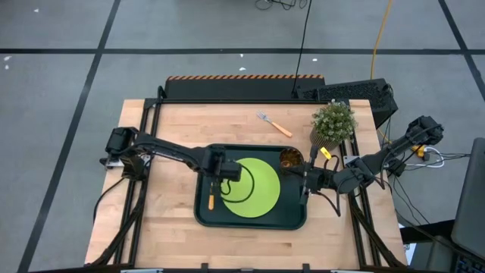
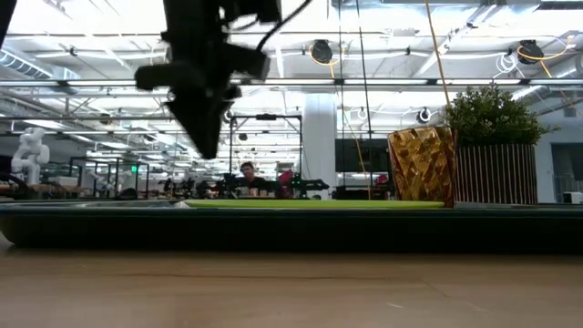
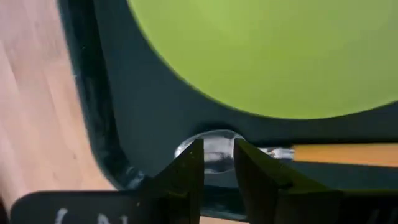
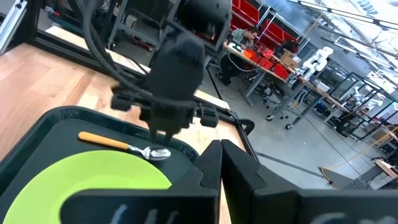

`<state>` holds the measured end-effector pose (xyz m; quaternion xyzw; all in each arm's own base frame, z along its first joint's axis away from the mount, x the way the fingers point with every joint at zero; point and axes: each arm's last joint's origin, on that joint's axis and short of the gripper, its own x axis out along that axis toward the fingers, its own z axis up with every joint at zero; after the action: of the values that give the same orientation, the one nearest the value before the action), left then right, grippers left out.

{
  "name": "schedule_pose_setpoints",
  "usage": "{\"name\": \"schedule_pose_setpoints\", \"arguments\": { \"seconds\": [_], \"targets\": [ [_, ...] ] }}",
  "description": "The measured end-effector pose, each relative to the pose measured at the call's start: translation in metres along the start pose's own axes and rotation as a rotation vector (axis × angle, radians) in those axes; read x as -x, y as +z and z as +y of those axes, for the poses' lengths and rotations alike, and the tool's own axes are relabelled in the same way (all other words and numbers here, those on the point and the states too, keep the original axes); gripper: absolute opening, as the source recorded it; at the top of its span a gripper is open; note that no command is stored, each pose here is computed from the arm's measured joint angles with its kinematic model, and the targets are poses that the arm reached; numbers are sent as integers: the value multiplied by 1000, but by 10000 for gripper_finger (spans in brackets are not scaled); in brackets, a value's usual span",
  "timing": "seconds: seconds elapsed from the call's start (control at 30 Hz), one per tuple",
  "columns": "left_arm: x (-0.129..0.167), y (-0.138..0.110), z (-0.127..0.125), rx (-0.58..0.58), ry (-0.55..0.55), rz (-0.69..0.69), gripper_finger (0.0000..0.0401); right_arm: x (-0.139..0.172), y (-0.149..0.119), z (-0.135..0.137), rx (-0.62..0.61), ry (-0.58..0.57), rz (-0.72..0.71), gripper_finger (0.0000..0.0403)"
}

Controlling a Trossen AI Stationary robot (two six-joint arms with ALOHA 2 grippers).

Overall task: Pick and place plate/cup/fork/spoon on tray
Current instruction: Adjust the green plate on the black tray

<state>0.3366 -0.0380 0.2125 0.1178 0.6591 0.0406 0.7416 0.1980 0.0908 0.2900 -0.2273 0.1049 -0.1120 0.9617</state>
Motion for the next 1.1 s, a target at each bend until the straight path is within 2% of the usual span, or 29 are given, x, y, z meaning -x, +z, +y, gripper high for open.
{"name": "schedule_pose_setpoints", "arguments": {
  "seconds": [0.23, 0.37, 0.6, 0.83, 1.1],
  "targets": [
    [-8, -5, -10, -112, -82, 35, 90, 0, 1, 0, 9, -2, -4, 0],
    [-12, -10, -16, -165, -194, 61, 90, 0, 1, 0, 16, -1, -4, 0],
    [-23, -3, -26, -187, -212, 38, 90, 0, 1, 0, 16, -1, -4, 0],
    [-46, -5, -33, -208, -216, 155, 90, 0, 1, 0, 11, -3, -9, 0],
    [-48, -2, -31, -200, -145, 127, 90, 0, 1, 0, 13, -2, -9, 0]
  ]
}}
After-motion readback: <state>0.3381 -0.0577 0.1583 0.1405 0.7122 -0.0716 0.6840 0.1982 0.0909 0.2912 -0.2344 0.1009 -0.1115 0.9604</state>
